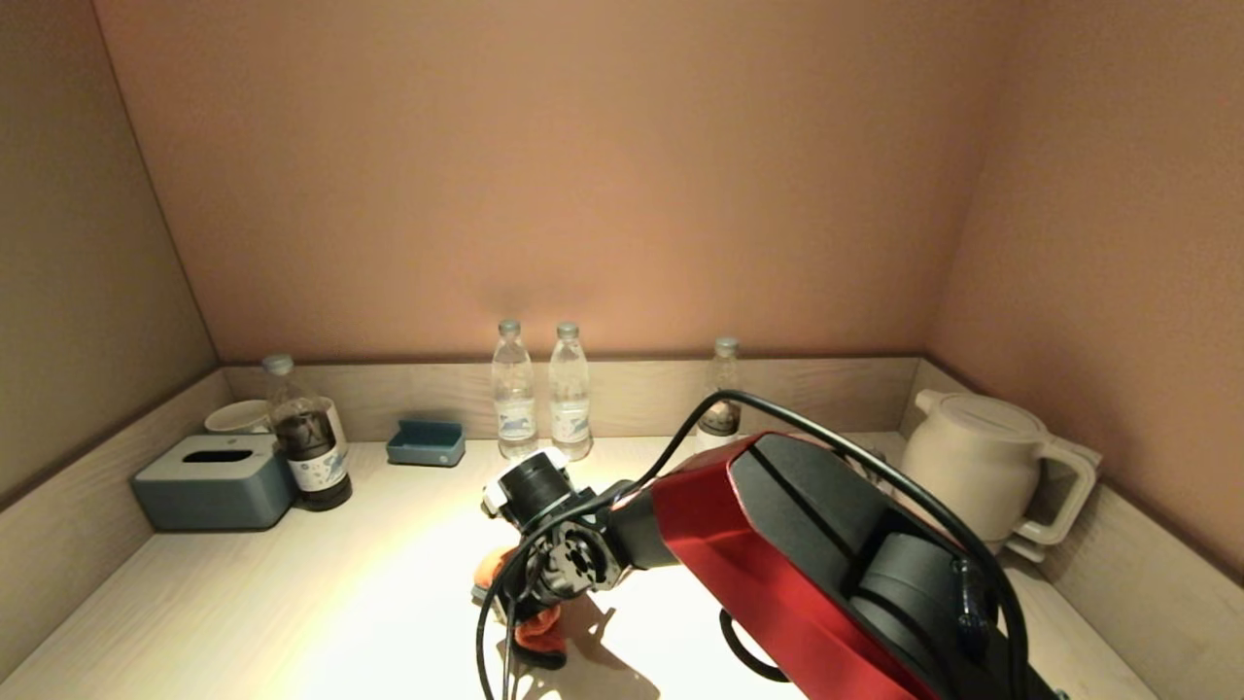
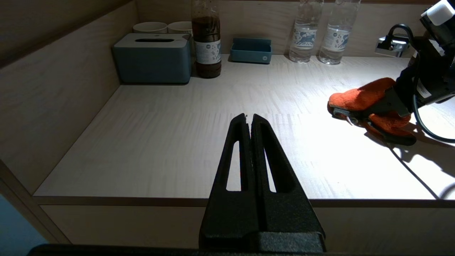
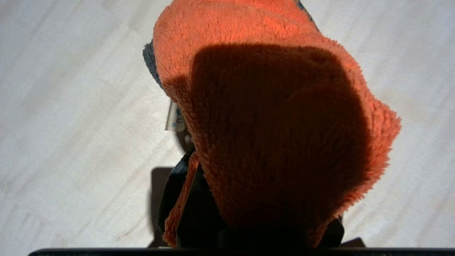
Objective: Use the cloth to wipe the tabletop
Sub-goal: Sweep the stains on the table
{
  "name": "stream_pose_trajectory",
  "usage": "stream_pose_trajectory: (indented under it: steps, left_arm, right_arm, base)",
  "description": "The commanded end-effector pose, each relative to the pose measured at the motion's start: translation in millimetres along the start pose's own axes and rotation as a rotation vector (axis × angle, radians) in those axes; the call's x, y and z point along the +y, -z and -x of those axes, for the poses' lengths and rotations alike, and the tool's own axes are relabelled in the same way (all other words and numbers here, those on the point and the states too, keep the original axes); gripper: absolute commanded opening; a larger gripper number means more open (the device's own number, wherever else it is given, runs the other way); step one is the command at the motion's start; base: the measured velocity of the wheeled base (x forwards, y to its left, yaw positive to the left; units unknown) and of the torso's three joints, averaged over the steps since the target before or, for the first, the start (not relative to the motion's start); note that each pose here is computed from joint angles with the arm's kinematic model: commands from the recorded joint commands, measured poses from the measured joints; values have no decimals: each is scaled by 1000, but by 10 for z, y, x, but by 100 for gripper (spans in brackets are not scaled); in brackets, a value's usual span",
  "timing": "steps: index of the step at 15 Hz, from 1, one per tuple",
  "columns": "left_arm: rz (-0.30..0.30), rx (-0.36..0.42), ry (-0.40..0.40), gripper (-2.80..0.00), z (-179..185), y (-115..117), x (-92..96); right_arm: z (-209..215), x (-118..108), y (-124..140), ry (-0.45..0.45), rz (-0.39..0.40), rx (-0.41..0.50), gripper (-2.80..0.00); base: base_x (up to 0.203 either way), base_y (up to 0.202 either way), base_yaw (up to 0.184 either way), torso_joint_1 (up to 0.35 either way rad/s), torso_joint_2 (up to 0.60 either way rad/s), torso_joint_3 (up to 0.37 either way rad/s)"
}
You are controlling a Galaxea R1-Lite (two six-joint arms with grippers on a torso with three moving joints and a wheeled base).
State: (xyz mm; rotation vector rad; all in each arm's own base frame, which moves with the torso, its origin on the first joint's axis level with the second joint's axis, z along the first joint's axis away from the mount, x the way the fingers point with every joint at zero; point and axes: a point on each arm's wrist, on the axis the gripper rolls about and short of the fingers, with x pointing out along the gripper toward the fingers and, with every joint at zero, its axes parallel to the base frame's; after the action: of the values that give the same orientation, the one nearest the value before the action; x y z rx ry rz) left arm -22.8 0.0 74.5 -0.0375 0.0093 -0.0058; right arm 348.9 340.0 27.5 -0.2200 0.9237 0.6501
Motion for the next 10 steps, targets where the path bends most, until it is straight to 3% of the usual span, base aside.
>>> stream_pose_trajectory:
  steps: [1, 5, 10]
  left_arm:
    - [1, 0, 0, -280, 0, 0, 0]
    - [1, 0, 0, -280, 0, 0, 0]
    - [1, 0, 0, -280, 0, 0, 0]
  right_arm:
    - [119, -276, 76, 38, -47, 43, -280]
    - [340, -632, 202, 86, -110, 74, -280]
    - [775, -1056, 671, 149, -159, 136, -280]
  base:
    - [0, 0, 0, 0, 0, 0]
    - [0, 0, 0, 0, 0, 0]
    - [0, 0, 0, 0, 0, 0]
